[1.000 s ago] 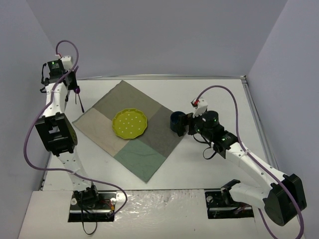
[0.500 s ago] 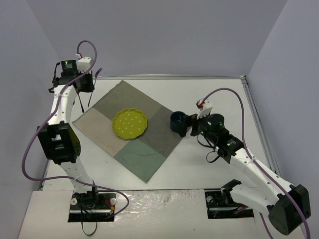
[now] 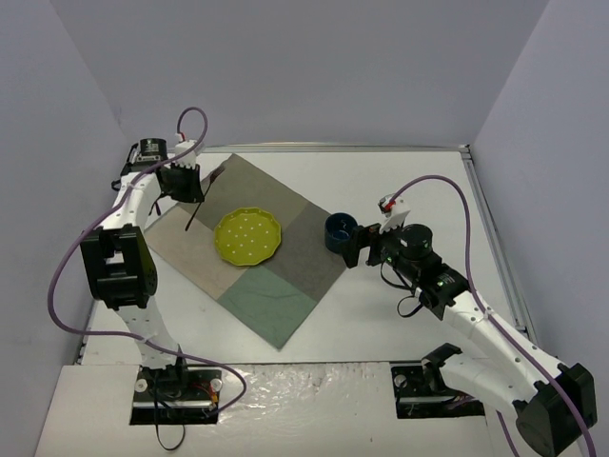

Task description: Set the dinner table for one person

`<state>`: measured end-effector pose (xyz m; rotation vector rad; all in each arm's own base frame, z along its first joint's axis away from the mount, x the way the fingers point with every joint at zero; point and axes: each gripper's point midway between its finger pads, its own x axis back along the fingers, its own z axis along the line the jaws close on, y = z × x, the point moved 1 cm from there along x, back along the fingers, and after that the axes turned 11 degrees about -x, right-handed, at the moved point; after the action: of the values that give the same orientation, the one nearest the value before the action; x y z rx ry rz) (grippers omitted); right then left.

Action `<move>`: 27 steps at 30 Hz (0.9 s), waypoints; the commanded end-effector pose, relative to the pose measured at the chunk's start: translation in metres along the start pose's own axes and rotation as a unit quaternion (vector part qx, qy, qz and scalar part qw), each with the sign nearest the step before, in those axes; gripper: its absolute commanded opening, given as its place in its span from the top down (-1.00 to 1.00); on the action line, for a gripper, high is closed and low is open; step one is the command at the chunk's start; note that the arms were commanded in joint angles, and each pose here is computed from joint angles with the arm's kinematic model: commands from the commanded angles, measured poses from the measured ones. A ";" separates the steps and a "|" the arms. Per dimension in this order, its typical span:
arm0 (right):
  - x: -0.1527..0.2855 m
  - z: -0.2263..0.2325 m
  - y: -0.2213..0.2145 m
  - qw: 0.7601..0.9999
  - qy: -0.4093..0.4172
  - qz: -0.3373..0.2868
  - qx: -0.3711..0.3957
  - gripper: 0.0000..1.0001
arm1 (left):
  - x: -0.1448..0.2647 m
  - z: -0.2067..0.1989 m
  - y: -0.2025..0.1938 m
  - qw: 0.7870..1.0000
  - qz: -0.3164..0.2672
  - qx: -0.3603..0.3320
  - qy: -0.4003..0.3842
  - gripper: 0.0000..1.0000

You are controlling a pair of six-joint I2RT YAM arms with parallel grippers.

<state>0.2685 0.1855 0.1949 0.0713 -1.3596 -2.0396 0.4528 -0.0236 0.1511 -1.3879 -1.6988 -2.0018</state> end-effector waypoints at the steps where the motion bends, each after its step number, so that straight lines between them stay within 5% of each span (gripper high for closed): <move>1: 0.002 0.014 0.019 0.999 0.025 -0.035 0.000 -0.99 | -0.008 0.001 -0.001 0.999 -0.005 -0.038 -0.020 1.00; 27: -0.006 0.010 0.012 1.000 0.020 -0.017 0.002 -0.99 | -0.050 0.037 -0.062 0.997 0.069 -0.023 -0.031 1.00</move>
<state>0.2694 0.1862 0.1904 0.0557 -1.3587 -2.0306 0.4438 0.0002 0.0478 -1.5917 -1.5515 -1.8437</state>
